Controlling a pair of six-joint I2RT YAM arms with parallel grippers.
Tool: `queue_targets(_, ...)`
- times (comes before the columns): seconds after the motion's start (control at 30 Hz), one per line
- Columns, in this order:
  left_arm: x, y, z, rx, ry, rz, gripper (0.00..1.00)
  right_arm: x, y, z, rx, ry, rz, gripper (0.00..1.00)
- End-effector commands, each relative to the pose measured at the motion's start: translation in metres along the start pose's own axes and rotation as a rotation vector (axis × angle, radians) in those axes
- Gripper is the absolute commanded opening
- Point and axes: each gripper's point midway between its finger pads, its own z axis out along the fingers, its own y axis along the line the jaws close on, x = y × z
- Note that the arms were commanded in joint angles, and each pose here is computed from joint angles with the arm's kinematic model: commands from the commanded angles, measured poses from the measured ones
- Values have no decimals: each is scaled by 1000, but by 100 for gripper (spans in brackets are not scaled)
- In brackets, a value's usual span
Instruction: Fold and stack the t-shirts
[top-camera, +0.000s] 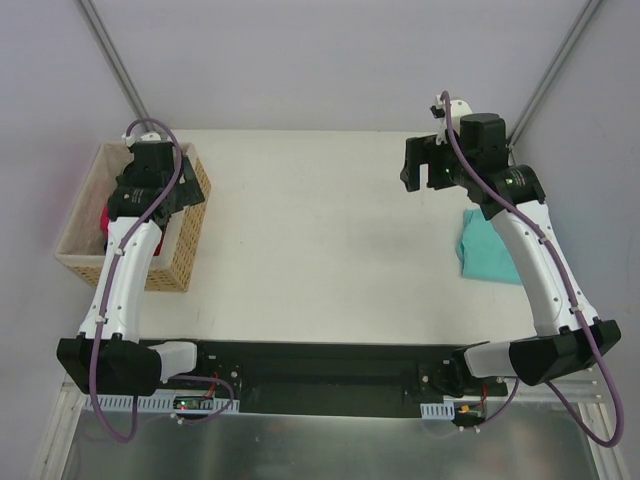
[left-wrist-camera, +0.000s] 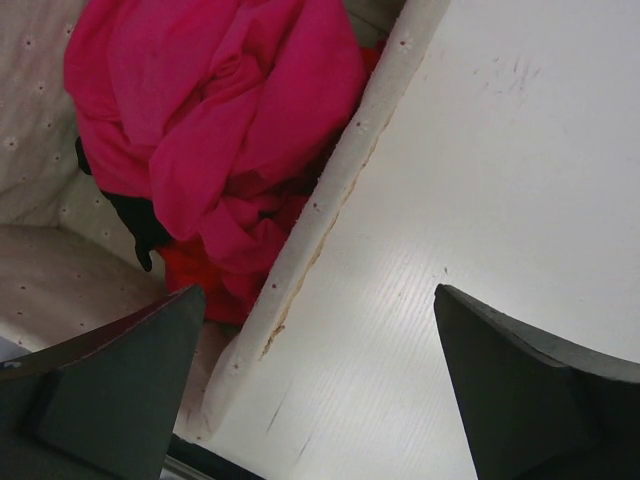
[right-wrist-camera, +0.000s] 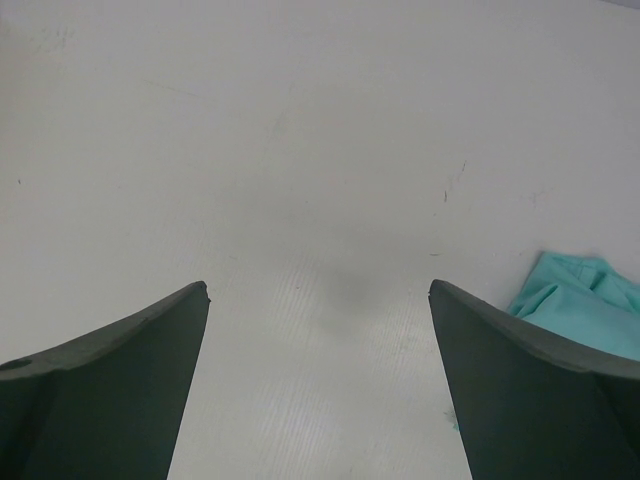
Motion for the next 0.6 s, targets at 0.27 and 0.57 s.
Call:
queue_targets(0.27,-36,23,-21,-122,-114,-118,99,-28,-4,-12,12,-64,-74,96)
queue_targets(0.57,-52,16,-29,-70,-157,-99,99,-32,0,-14,-10,-76,-79,96)
